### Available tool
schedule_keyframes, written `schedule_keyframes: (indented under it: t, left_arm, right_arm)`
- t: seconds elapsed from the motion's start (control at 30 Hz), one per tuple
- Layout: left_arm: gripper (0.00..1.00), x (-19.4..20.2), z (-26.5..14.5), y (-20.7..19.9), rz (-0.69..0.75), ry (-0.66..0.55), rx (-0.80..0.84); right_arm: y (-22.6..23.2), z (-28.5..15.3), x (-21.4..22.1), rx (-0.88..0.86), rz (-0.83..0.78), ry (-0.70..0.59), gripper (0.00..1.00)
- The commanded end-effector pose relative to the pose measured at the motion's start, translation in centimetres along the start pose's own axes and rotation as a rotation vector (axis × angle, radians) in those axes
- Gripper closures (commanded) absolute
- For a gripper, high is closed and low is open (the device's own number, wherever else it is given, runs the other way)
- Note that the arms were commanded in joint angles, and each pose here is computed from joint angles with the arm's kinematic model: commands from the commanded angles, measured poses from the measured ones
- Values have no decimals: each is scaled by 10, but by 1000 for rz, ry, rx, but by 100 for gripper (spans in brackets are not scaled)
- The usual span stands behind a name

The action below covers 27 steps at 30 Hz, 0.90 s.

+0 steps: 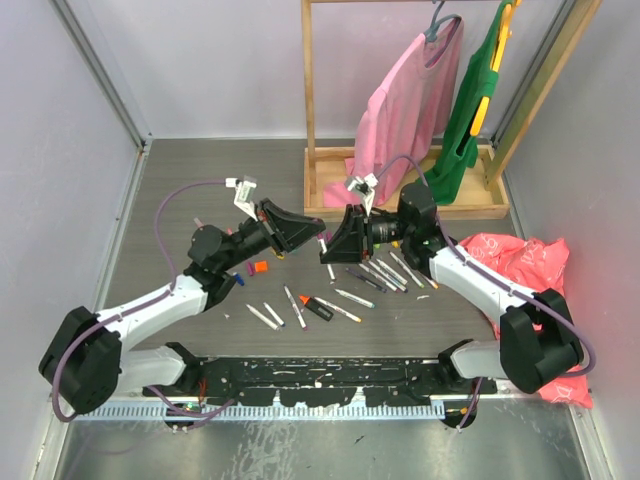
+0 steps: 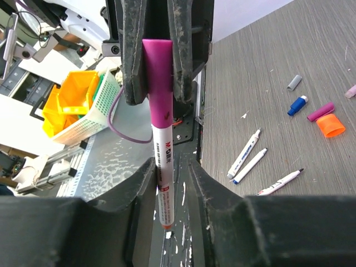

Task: Open the pen caps
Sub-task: Open the pen cap from the pen.

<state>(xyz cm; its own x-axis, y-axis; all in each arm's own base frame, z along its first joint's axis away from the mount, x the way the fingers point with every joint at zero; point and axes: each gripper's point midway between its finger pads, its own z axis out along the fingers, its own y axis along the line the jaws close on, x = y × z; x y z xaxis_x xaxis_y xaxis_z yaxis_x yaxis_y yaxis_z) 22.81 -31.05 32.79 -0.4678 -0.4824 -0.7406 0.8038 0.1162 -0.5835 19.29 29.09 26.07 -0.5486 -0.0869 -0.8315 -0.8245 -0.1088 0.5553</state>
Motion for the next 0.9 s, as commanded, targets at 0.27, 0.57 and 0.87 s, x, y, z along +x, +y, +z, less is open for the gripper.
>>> schedule_keyframes:
  t: [0.27,0.57,0.87]
  left_arm:
    - [100,-79,4,-1,186,-214,-151]
    - [100,-240,-37,-5,287,-547,-226]
    - [100,-233,-71,35,267,-486,-368]
  right_arm:
    - [-8,13,-9,48,-39,4,99]
    - [-14,37,21,-19,35,89,99]
    - [-24,45,30,9,27,128,99]
